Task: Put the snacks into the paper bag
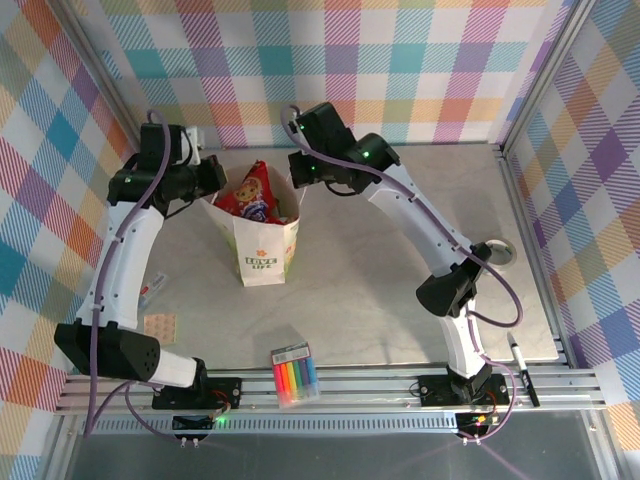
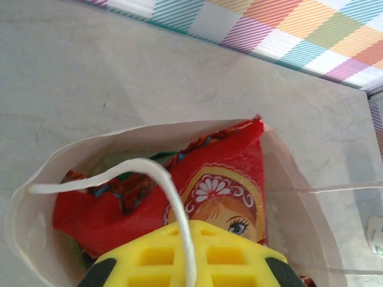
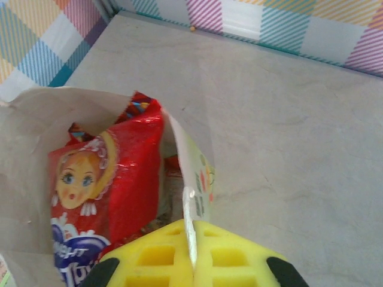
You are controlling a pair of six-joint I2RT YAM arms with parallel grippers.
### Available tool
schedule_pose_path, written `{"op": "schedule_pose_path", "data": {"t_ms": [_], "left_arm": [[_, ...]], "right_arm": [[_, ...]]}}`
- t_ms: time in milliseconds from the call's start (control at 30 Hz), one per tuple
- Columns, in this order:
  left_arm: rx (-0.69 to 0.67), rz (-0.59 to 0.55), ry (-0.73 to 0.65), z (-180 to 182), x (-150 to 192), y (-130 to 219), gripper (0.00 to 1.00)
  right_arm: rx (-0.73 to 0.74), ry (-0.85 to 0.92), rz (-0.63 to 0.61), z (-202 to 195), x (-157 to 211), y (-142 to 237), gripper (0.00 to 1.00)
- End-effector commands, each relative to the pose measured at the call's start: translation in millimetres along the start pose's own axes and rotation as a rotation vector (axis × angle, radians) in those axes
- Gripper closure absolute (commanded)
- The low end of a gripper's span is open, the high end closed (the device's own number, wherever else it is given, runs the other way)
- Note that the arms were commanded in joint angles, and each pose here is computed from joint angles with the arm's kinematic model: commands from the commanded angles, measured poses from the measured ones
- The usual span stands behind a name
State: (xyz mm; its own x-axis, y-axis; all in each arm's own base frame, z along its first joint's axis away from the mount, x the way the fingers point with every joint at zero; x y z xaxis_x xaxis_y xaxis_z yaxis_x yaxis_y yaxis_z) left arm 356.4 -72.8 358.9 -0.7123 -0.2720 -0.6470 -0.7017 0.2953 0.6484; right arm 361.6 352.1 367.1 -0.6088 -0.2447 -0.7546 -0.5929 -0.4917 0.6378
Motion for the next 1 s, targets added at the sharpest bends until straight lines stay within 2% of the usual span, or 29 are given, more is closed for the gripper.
{"op": "schedule_pose_path", "data": {"t_ms": [0,133,400,700,867,967], "left_arm": [[0.048,-0.038,-0.058,-24,-11,14,1.0],[0.11,-0.04,-0.115,-50,-19,17,1.0],[0.251,-0.072,-0.2,-94,-37,23,1.0],[0.358,-0.075,-0.304,-141,-35,14,1.0],[0.369,-0.092,-0.307,-149,-41,15,1.0],[0.372,-0.092,-0.309,-151,-40,15,1.0]], "right_arm": [[-0.042,0.011,-0.151,1,-34,44,1.0],[-0.028,-0.004,-0.184,-9,-42,55,1.0],[0.035,0.006,-0.339,-30,-73,109,1.0],[0.163,0.017,-0.368,-60,-70,144,1.0],[0.21,0.022,-0.393,-71,-71,163,1.0],[0.23,0.002,-0.36,-79,-63,158,1.0]]}}
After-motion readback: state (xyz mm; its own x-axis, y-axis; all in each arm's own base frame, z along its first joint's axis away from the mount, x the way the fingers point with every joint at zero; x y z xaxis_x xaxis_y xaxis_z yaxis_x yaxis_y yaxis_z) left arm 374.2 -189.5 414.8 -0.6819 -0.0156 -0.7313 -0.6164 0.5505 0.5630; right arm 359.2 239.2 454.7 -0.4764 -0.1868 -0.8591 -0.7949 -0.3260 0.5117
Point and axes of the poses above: each hand's point on the last joint's axis, 136 mm out from that joint toward the fingers, its own y axis back along the fingers, its own z axis along the line the jaws close on, x = y × z, the point moved 4 cm from there along y, back along the fingers, and after that the axes turned 1 degree about y, right-handed, at the moved point
